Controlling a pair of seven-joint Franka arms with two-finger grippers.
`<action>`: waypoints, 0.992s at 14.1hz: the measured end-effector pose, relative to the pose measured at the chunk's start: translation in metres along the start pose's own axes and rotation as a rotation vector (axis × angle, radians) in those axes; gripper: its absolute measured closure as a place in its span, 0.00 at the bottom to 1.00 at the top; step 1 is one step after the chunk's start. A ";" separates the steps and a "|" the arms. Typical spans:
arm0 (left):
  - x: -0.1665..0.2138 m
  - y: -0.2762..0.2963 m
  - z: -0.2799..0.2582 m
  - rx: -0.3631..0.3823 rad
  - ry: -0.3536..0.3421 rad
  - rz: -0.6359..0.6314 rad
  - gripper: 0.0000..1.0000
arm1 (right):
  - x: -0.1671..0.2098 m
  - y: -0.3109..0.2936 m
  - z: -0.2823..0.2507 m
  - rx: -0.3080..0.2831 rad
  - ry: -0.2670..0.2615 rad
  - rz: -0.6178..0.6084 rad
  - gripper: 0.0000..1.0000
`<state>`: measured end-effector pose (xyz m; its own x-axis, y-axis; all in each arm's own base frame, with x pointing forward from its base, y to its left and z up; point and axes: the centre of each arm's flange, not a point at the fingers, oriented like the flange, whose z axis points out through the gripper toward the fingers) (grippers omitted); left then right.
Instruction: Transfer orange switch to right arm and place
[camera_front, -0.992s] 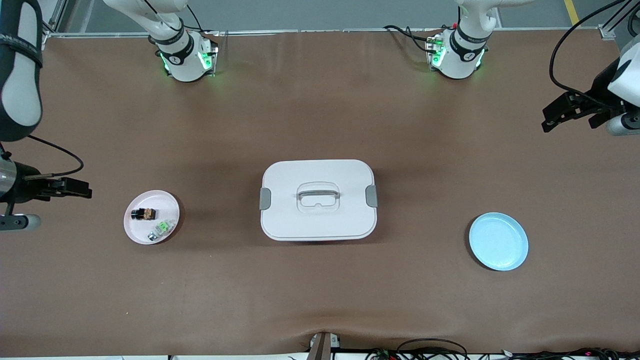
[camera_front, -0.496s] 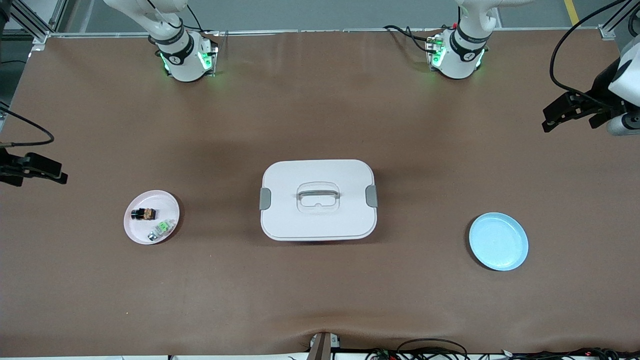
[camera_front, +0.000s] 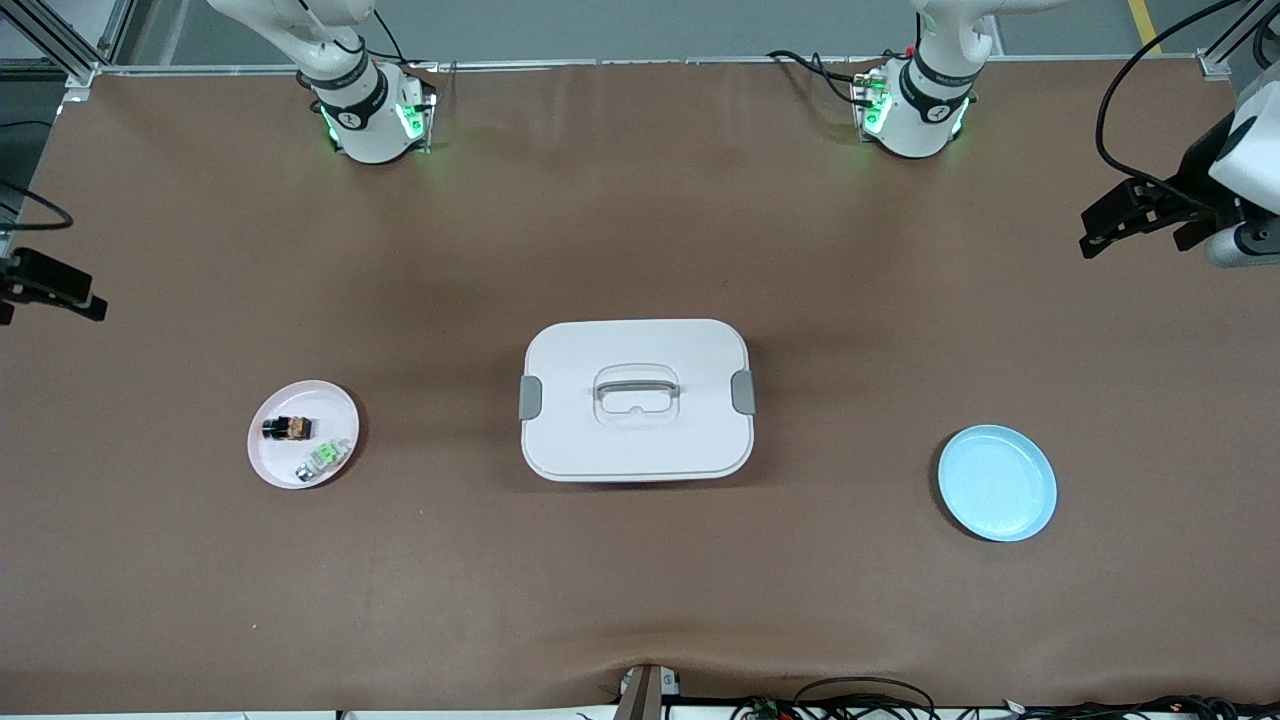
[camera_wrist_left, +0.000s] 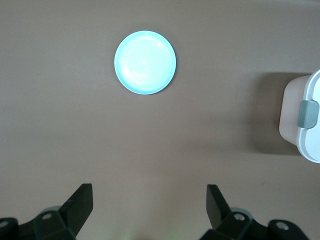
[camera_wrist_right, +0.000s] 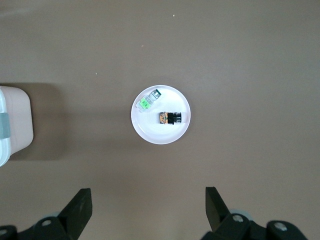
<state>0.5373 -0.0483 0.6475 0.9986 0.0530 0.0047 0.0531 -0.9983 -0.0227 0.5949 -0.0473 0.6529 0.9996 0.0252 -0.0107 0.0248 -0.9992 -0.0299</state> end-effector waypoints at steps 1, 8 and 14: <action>0.000 0.000 0.000 0.000 0.000 0.008 0.00 | -0.005 -0.002 -0.006 0.001 0.003 -0.003 0.00; -0.001 0.000 -0.001 0.000 -0.001 0.044 0.00 | -0.015 -0.037 -0.015 0.005 -0.016 -0.060 0.00; -0.001 0.003 -0.001 0.000 -0.001 0.052 0.00 | -0.017 -0.032 -0.014 0.004 -0.027 -0.049 0.00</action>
<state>0.5362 -0.0516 0.6480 1.0000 0.0011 0.0024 0.0011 -0.9997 -0.0233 0.5772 -0.0166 0.6675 0.9965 0.0753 -0.0365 0.0740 -0.9966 -0.0354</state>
